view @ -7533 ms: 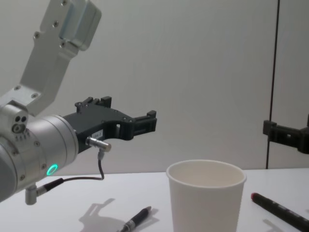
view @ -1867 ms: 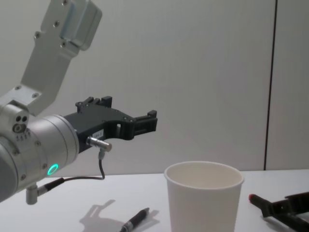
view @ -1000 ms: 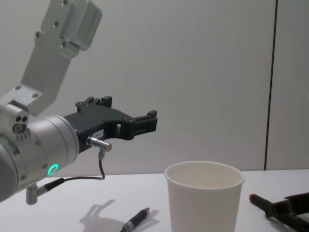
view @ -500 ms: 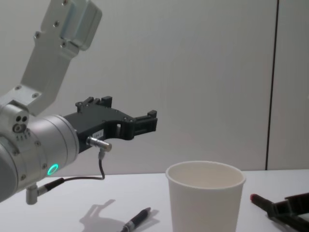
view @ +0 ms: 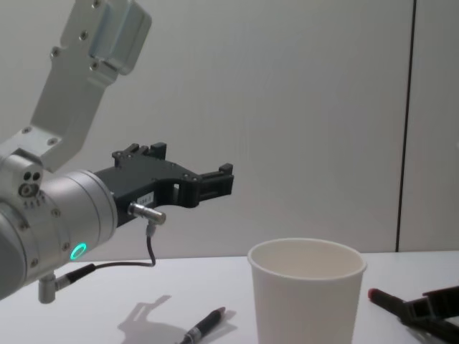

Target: Place the pen into the pen holder.

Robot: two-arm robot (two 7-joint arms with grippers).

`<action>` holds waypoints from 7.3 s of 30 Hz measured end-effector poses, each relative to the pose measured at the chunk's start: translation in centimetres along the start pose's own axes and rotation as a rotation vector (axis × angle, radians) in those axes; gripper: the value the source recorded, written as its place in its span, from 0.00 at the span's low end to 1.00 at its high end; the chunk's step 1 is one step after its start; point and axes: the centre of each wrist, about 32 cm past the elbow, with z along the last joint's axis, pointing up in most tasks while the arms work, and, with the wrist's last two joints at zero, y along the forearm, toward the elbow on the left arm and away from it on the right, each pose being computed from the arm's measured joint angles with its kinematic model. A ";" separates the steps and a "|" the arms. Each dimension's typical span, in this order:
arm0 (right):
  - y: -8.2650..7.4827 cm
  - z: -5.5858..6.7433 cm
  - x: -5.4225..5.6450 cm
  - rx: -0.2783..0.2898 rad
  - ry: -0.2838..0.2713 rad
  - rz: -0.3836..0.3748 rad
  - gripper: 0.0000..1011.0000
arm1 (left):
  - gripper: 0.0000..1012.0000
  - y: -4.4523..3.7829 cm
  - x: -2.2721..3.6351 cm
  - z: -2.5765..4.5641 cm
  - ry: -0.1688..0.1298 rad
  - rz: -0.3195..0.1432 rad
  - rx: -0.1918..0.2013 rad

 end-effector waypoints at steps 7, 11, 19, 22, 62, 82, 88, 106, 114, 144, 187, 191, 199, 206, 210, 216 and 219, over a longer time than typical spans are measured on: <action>0.0 0.0 0.0 0.000 0.000 0.001 0.18 | 0.99 0.00 0.00 0.00 0.000 0.000 0.000; 0.0 0.0 0.0 0.002 0.000 0.001 0.18 | 0.99 0.00 0.00 0.00 0.000 0.000 0.000; 0.0 0.0 -0.3 0.047 -0.019 0.012 0.18 | 0.99 0.00 0.00 0.00 0.000 0.000 0.000; -0.1 0.1 -0.4 0.079 -0.031 0.016 0.18 | 0.99 0.00 0.00 0.00 0.000 0.000 0.000; -2.6 2.0 -3.0 0.619 -0.208 0.043 0.18 | 0.99 0.00 0.00 0.00 0.000 0.000 0.000; -0.8 1.4 -4.2 0.653 -0.181 0.281 0.18 | 0.99 0.00 0.00 0.00 0.000 0.000 0.000; -0.3 1.4 -4.4 0.660 -0.152 0.384 0.18 | 0.99 0.00 0.00 0.00 0.000 0.000 0.000; 1.1 1.7 -4.5 0.657 -0.050 0.640 0.18 | 0.99 0.00 0.00 0.00 0.000 0.000 0.000; 2.0 1.1 -4.4 0.625 -0.033 0.662 0.18 | 0.99 0.00 0.00 0.00 0.000 0.000 0.000; 3.0 0.3 -4.1 0.587 -0.023 0.662 0.78 | 0.99 0.00 0.00 0.00 0.000 0.000 0.000; -3.2 -4.2 -1.1 0.701 0.074 0.169 0.99 | 0.99 0.00 0.00 0.00 0.000 0.000 0.000; -3.8 -5.0 -0.8 0.703 0.099 0.109 0.99 | 0.99 0.00 0.00 0.00 0.000 0.000 0.000; -4.9 -6.6 -0.2 0.706 0.152 -0.023 0.99 | 0.99 0.00 0.00 0.00 0.000 0.000 0.000; -5.8 -7.9 0.3 0.706 0.197 -0.134 0.99 | 0.99 0.00 0.00 0.00 0.000 0.000 0.000; -6.2 -8.6 0.6 0.706 0.223 -0.194 0.99 | 0.99 0.00 0.00 0.00 0.000 0.000 0.000; -6.9 -9.6 1.1 0.703 0.261 -0.291 0.99 | 0.99 0.03 -0.01 -0.02 0.001 0.000 0.004; -7.1 -10.1 1.4 0.702 0.280 -0.339 0.99 | 0.99 0.10 -0.01 0.05 0.004 0.000 0.013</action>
